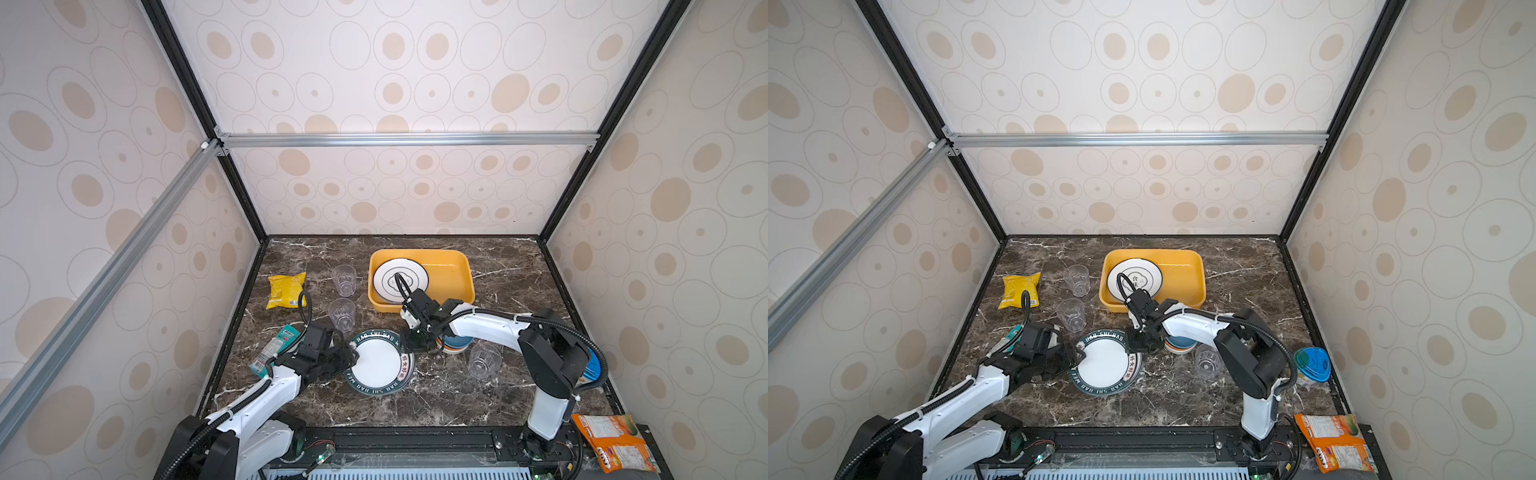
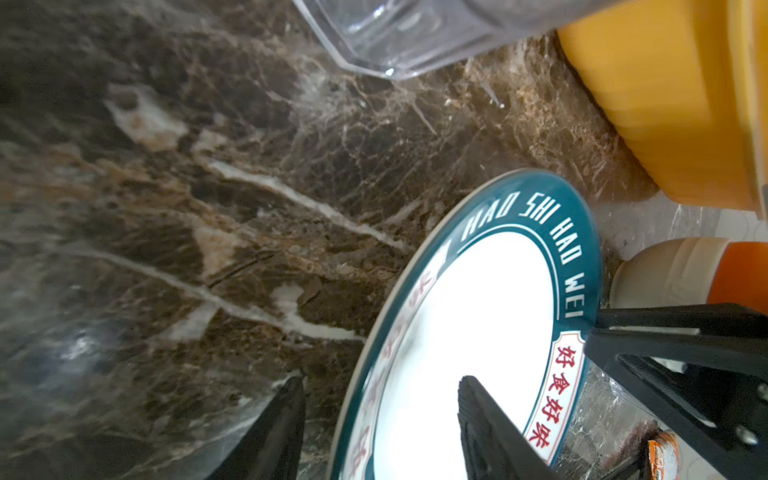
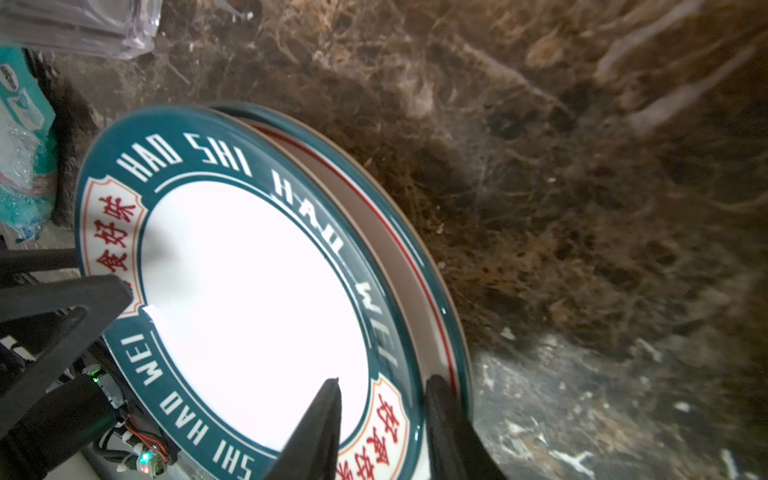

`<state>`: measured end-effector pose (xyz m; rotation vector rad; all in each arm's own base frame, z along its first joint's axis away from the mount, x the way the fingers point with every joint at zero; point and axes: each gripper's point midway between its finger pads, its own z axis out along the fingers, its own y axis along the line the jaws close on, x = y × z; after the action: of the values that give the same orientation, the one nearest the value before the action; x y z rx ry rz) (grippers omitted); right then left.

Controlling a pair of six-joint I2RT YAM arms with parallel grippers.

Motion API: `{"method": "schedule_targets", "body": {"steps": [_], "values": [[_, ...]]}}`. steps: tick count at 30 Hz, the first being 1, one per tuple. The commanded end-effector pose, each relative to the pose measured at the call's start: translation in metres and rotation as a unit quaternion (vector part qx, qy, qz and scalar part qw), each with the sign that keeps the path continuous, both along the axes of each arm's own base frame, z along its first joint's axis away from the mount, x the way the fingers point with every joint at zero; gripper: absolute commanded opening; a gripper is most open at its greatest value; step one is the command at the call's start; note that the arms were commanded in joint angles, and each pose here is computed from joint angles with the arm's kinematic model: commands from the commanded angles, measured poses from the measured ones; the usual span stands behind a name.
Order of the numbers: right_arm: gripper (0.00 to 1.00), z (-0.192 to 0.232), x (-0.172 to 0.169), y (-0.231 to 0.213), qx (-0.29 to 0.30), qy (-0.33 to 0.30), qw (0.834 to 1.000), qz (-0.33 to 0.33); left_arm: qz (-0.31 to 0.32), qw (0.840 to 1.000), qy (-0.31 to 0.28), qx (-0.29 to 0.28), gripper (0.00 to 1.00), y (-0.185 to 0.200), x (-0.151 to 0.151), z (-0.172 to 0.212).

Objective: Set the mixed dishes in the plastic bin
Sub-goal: 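Pinch the rim of the top teal-rimmed plate with the right gripper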

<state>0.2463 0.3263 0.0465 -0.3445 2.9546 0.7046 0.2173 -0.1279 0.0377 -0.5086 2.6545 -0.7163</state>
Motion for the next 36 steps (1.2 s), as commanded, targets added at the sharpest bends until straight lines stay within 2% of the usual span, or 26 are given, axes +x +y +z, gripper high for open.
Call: {"method": "schedule_targets", "body": {"steps": [1, 4, 10, 19, 30, 36], "values": [[0.34, 0.001, -0.002, 0.010, 0.009, 0.002, 1.000, 0.009, -0.005, 1.000, -0.009, 0.013, 0.58, 0.002, 0.002, 0.006], [0.30, 0.001, -0.002, 0.011, 0.010, 0.003, 1.000, 0.011, -0.004, 1.000, -0.008, 0.016, 0.56, 0.003, 0.002, 0.006], [0.29, 0.000, -0.002, 0.009, 0.004, 0.002, 1.000, 0.010, -0.003, 1.000, -0.006, 0.021, 0.46, 0.005, 0.000, 0.005], [0.29, -0.002, -0.002, 0.008, 0.002, 0.003, 1.000, 0.009, -0.002, 0.999, -0.007, 0.045, 0.40, 0.013, -0.001, 0.010], [0.29, -0.003, -0.002, 0.008, 0.001, 0.003, 1.000, 0.009, -0.003, 1.000, -0.010, 0.023, 0.18, 0.007, -0.002, 0.008], [0.29, -0.002, -0.001, 0.008, 0.000, 0.002, 1.000, 0.010, -0.004, 1.000, -0.014, 0.025, 0.11, 0.008, -0.001, 0.013]]}}
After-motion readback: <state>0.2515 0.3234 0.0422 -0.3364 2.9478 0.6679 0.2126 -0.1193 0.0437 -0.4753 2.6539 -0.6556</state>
